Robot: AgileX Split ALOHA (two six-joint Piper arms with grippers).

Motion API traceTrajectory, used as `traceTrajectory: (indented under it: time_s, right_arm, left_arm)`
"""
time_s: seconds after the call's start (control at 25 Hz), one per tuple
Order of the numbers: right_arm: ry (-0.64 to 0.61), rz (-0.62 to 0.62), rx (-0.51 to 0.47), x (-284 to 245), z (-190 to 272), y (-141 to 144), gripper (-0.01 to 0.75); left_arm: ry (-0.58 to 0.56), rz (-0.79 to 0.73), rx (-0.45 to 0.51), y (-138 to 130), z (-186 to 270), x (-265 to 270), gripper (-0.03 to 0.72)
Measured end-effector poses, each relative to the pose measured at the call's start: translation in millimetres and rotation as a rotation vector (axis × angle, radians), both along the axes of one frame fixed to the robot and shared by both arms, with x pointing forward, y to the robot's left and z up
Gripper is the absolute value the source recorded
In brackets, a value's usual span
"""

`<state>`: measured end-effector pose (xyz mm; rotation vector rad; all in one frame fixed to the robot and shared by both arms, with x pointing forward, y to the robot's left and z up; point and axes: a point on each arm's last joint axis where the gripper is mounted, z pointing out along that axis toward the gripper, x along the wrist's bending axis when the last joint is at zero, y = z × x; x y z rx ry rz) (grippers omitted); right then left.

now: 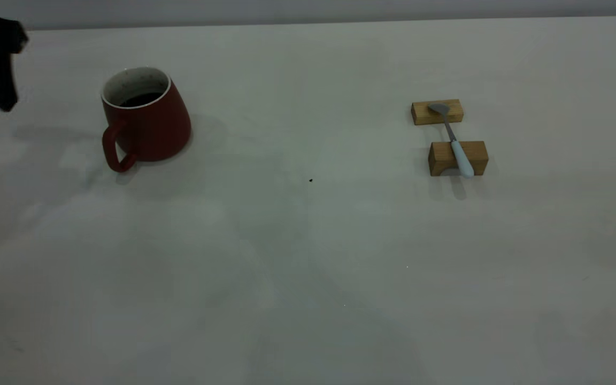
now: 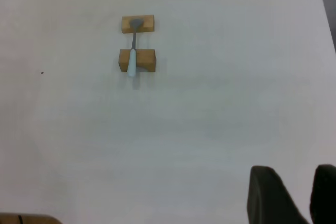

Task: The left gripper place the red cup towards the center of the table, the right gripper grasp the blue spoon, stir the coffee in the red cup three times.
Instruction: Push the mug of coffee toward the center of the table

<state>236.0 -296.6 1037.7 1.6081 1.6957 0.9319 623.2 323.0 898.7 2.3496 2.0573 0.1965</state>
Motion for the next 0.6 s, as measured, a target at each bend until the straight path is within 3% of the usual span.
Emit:
traceTrajectory:
  time_s: [0.12,0.4,0.6]
  right_arm:
    - [0.000,0.000,0.000,0.0,0.0,0.0,0.237]
    - [0.000,0.000,0.000,0.0,0.0,0.0,0.237]
    - [0.000,0.000,0.000,0.0,0.0,0.0,0.237]
  left_arm:
    - [0.007,-0.193,0.023,1.1,-4.5,22.6,0.551]
    - [-0.034,-0.841,0.096,-1.2,-8.1,46.5,0.551]
    - [-0.014,-1.087,0.109,-2.7,-29.1,48.8,0.551]
